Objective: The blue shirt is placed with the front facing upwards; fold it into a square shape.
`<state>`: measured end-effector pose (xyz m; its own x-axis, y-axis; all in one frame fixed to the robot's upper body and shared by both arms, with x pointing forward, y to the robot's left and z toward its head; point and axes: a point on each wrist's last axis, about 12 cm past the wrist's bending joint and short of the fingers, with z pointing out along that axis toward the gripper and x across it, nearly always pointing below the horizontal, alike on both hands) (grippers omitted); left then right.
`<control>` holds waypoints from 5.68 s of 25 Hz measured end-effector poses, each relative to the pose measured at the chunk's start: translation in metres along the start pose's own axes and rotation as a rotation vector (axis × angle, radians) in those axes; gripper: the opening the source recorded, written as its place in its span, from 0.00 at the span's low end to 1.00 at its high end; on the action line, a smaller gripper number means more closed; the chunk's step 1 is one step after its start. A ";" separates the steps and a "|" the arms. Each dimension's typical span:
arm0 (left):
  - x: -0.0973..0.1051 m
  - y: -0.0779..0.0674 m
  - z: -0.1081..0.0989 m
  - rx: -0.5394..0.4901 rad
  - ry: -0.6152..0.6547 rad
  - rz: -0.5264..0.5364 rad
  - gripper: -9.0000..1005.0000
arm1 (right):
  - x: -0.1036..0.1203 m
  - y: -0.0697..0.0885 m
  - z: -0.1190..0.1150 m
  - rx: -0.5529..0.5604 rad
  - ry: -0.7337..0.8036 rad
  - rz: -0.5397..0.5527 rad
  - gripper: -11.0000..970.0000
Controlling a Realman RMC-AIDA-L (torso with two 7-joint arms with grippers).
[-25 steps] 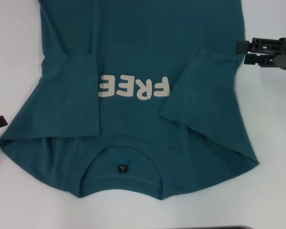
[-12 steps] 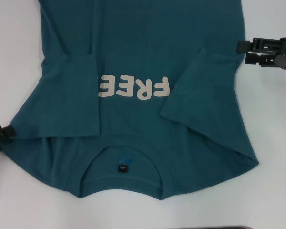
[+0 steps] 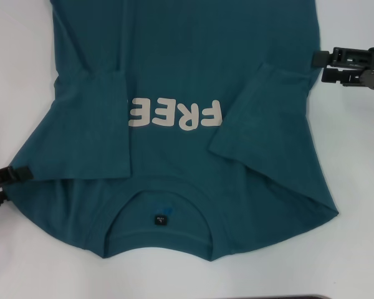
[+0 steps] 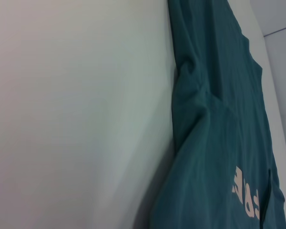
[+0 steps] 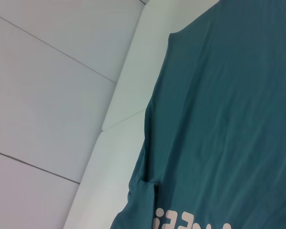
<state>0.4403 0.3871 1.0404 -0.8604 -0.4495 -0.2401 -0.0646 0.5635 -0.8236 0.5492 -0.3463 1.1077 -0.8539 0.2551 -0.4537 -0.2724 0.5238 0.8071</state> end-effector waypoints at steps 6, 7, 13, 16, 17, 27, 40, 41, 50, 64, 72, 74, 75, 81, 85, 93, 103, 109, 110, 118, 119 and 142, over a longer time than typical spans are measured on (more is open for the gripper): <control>-0.007 -0.004 0.006 -0.003 0.005 -0.017 0.79 | 0.001 -0.001 -0.002 0.000 -0.007 0.005 0.94; -0.007 -0.005 0.008 -0.007 0.013 -0.021 0.79 | 0.001 -0.001 -0.002 -0.001 -0.009 0.006 0.94; -0.011 -0.008 0.017 -0.042 0.063 -0.073 0.76 | 0.001 -0.001 -0.005 -0.006 -0.012 0.010 0.94; -0.012 -0.012 0.017 -0.033 0.061 -0.060 0.75 | 0.001 -0.001 -0.007 -0.010 -0.021 0.014 0.94; -0.012 -0.013 0.018 -0.031 0.059 -0.057 0.74 | 0.002 -0.002 -0.008 -0.011 -0.024 0.015 0.94; -0.013 -0.014 0.015 -0.027 0.053 -0.060 0.41 | 0.002 -0.002 -0.010 -0.011 -0.030 0.017 0.94; -0.009 -0.025 0.014 0.066 0.097 -0.023 0.03 | 0.007 -0.006 -0.039 0.070 0.168 -0.012 0.94; -0.009 -0.025 0.014 0.067 0.097 -0.023 0.03 | 0.007 -0.006 -0.046 0.076 0.188 -0.017 0.94; -0.014 -0.029 0.019 0.069 0.103 -0.002 0.04 | 0.034 -0.003 -0.072 0.078 0.367 0.047 0.94; -0.018 -0.031 0.021 0.070 0.095 -0.001 0.04 | 0.061 -0.012 -0.057 0.119 0.433 0.171 0.94; -0.018 -0.031 0.021 0.067 0.091 0.001 0.04 | 0.073 -0.017 -0.042 0.145 0.447 0.221 0.94; -0.018 -0.031 0.021 0.065 0.091 0.002 0.04 | 0.074 -0.017 -0.040 0.148 0.443 0.230 0.94; -0.018 -0.031 0.021 0.064 0.091 0.002 0.04 | 0.074 -0.017 -0.039 0.147 0.441 0.236 0.94; -0.018 -0.030 0.020 0.062 0.090 0.001 0.04 | 0.075 -0.018 -0.030 0.154 0.432 0.267 0.94; -0.017 -0.029 0.020 0.062 0.088 0.000 0.04 | 0.076 -0.019 -0.028 0.167 0.433 0.280 0.94; -0.017 -0.029 0.020 0.059 0.085 0.000 0.04 | 0.077 -0.020 -0.024 0.171 0.432 0.282 0.94; -0.017 -0.028 0.020 0.051 0.083 -0.001 0.04 | 0.076 -0.020 -0.018 0.179 0.435 0.280 0.93; -0.016 -0.027 0.019 0.050 0.081 -0.003 0.04 | 0.076 -0.020 -0.010 0.201 0.458 0.279 0.93; -0.016 -0.027 0.019 0.050 0.081 -0.004 0.04 | 0.076 -0.020 -0.009 0.200 0.460 0.278 0.93; -0.016 -0.027 0.019 0.049 0.083 -0.005 0.04 | 0.073 -0.017 0.000 0.185 0.451 0.268 0.93; -0.016 -0.027 0.020 0.049 0.083 -0.005 0.04 | 0.073 -0.016 0.002 0.183 0.450 0.266 0.93; -0.018 -0.029 0.020 0.060 0.085 -0.001 0.04 | 0.067 -0.013 0.005 0.152 0.414 0.244 0.72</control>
<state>0.4674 0.3647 1.0585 -0.9004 -0.3881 -0.1969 -0.0370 0.5191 -0.8539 0.4977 -0.3316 1.0643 -0.9973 0.0575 -0.0455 -0.0011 0.6092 0.7930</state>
